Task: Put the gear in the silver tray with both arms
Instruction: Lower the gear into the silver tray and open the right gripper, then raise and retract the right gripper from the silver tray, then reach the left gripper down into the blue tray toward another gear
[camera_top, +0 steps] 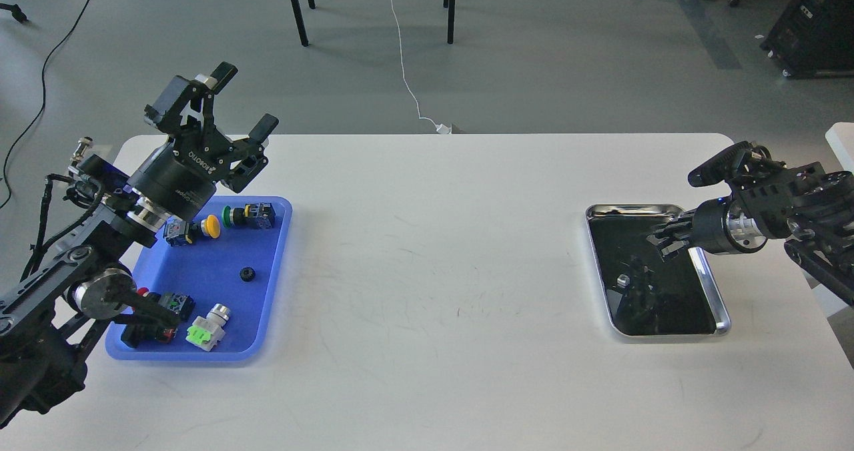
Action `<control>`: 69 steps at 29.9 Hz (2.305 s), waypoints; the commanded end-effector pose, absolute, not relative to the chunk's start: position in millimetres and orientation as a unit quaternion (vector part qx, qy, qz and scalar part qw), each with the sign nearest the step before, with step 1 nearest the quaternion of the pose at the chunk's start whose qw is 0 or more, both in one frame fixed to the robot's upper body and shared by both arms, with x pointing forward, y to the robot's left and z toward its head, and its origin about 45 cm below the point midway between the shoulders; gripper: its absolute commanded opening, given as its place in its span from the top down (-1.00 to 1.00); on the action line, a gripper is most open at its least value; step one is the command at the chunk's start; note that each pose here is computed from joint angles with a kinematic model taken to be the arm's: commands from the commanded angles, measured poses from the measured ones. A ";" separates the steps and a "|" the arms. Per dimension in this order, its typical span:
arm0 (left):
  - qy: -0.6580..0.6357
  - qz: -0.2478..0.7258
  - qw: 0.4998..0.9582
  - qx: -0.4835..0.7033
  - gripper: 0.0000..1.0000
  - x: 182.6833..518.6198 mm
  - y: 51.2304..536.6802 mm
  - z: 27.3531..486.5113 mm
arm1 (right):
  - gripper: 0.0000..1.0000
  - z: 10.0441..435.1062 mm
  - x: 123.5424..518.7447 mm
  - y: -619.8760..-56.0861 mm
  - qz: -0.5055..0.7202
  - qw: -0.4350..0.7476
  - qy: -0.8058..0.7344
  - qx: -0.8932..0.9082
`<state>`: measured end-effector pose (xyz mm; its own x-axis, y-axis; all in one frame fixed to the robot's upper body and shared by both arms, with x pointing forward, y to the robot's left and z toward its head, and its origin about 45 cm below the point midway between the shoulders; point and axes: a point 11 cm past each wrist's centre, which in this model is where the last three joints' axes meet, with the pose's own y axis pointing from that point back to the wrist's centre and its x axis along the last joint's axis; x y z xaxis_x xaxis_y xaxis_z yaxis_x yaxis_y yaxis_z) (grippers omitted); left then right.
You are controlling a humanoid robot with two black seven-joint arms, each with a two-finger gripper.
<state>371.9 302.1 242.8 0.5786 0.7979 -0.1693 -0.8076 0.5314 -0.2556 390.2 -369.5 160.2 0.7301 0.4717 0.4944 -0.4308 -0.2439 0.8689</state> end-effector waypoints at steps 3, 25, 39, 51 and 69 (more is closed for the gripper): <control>0.016 0.458 0.875 -0.154 -0.96 371.7 301.8 242.4 | 0.48 155.2 390.2 -364.7 0.365 0.612 0.016 0.702; 0.015 0.459 0.875 -0.153 -0.96 371.8 303.1 243.1 | -0.96 283.0 433.8 -253.6 0.449 0.405 -0.098 0.790; 0.016 0.457 0.876 -0.153 -0.96 371.6 299.9 241.7 | -0.97 291.5 458.5 -305.9 0.014 -0.075 -0.464 0.882; -0.142 0.345 0.928 0.017 -0.96 348.7 271.8 250.5 | -0.98 191.6 404.2 -323.4 -0.199 -0.193 -0.532 0.800; -0.486 -0.087 0.697 0.520 -0.86 358.2 302.7 198.1 | -0.98 189.7 395.4 -322.6 -0.204 -0.196 -0.527 0.802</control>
